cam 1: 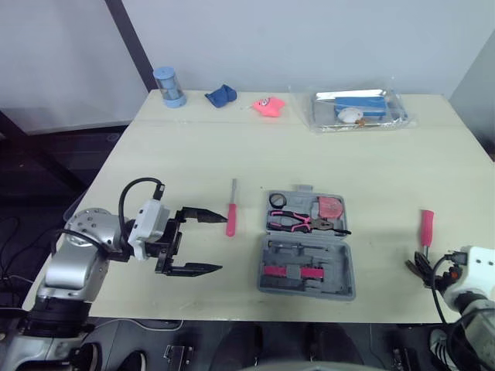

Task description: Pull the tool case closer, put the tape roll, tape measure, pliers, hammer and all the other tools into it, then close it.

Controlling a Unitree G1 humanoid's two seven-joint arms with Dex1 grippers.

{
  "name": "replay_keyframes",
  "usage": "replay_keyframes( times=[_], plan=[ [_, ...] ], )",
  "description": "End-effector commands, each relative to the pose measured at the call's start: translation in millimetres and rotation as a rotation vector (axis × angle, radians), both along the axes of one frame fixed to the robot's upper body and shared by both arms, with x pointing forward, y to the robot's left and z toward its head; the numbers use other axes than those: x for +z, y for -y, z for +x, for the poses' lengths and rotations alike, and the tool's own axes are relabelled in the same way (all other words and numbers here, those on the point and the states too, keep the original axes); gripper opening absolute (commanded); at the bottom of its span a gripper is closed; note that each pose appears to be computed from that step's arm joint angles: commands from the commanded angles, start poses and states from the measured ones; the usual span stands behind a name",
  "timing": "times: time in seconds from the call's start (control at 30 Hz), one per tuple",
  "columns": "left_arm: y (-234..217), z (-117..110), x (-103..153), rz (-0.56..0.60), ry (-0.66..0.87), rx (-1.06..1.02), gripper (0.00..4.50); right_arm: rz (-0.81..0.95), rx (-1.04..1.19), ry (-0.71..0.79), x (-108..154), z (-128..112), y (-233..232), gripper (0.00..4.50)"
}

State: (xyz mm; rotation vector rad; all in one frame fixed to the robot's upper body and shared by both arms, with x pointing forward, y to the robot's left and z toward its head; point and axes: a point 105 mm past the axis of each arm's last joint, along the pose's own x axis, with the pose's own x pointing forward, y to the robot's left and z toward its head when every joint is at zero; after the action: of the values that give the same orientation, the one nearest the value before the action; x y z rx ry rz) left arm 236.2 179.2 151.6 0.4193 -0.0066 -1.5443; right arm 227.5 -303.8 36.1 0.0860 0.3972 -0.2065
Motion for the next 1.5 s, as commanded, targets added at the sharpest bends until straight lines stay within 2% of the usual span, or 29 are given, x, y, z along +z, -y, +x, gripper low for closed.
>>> replay_keyframes(
  times=[0.03, 0.23, 0.3, 0.37, 0.4, 0.43, 0.47, 0.57, 0.6, 0.63, 0.67, 1.07, 1.27, 1.4, 1.5],
  plan=[
    [2.8, -7.4, 10.6, 0.01, 0.034, -0.065, 4.5, 0.004, -0.044, -0.027, -2.7, -2.0, 4.7, 4.45],
    [4.2, -7.1, 12.0, 0.004, 0.038, -0.061, 4.5, 0.057, -0.075, -0.073, -10.8, -1.4, 0.6, 4.45],
    [4.4, -6.8, 12.1, 0.004, 0.04, -0.059, 4.5, 0.063, -0.064, -0.089, -12.5, -0.5, -1.9, 4.06],
    [4.6, -6.8, 12.2, 0.003, 0.041, -0.059, 4.5, 0.07, -0.068, -0.103, -14.5, -0.9, -3.0, 3.31],
    [4.7, -6.4, 12.4, 0.002, 0.042, -0.058, 4.5, 0.07, -0.068, -0.119, -16.1, -1.6, -3.3, 2.75],
    [4.8, -6.1, 12.5, 0.001, 0.043, -0.058, 4.5, 0.069, -0.068, -0.135, -17.7, -2.5, -3.4, 2.42],
    [4.9, -5.9, 12.6, 0.001, 0.044, -0.057, 4.5, 0.066, -0.067, -0.15, -19.4, -3.5, -3.5, 2.28],
    [5.0, -5.3, 12.9, -0.001, 0.045, -0.055, 4.5, 0.07, -0.063, -0.172, -21.3, -4.5, -4.3, 1.05],
    [4.9, -5.2, 13.0, -0.001, 0.046, -0.054, 4.5, 0.072, -0.067, -0.175, -21.5, -4.8, -4.2, 0.82],
    [4.9, -5.0, 13.1, -0.001, 0.047, -0.054, 4.5, 0.075, -0.072, -0.176, -21.6, -4.8, -4.0, 0.25],
    [4.9, -4.9, 13.1, -0.002, 0.048, -0.053, 4.5, 0.076, -0.074, -0.177, -21.7, -4.6, -4.1, 0.02],
    [5.1, -3.5, 12.8, -0.01, 0.047, -0.05, 4.5, 0.078, -0.075, -0.167, -18.7, -0.9, -4.7, 0.02],
    [4.0, -3.2, 11.8, -0.017, 0.043, -0.043, 4.5, 0.009, 0.028, -0.052, 9.9, 11.1, -4.8, 0.02],
    [0.8, -3.0, 11.8, -0.015, 0.039, -0.036, 4.5, -0.19, 0.409, -0.039, 44.1, 12.9, -27.5, 0.02],
    [-1.3, -2.5, 10.9, -0.012, 0.036, -0.032, 4.5, -0.266, 0.707, -0.079, 59.8, 8.7, -55.9, 0.02]
  ],
)
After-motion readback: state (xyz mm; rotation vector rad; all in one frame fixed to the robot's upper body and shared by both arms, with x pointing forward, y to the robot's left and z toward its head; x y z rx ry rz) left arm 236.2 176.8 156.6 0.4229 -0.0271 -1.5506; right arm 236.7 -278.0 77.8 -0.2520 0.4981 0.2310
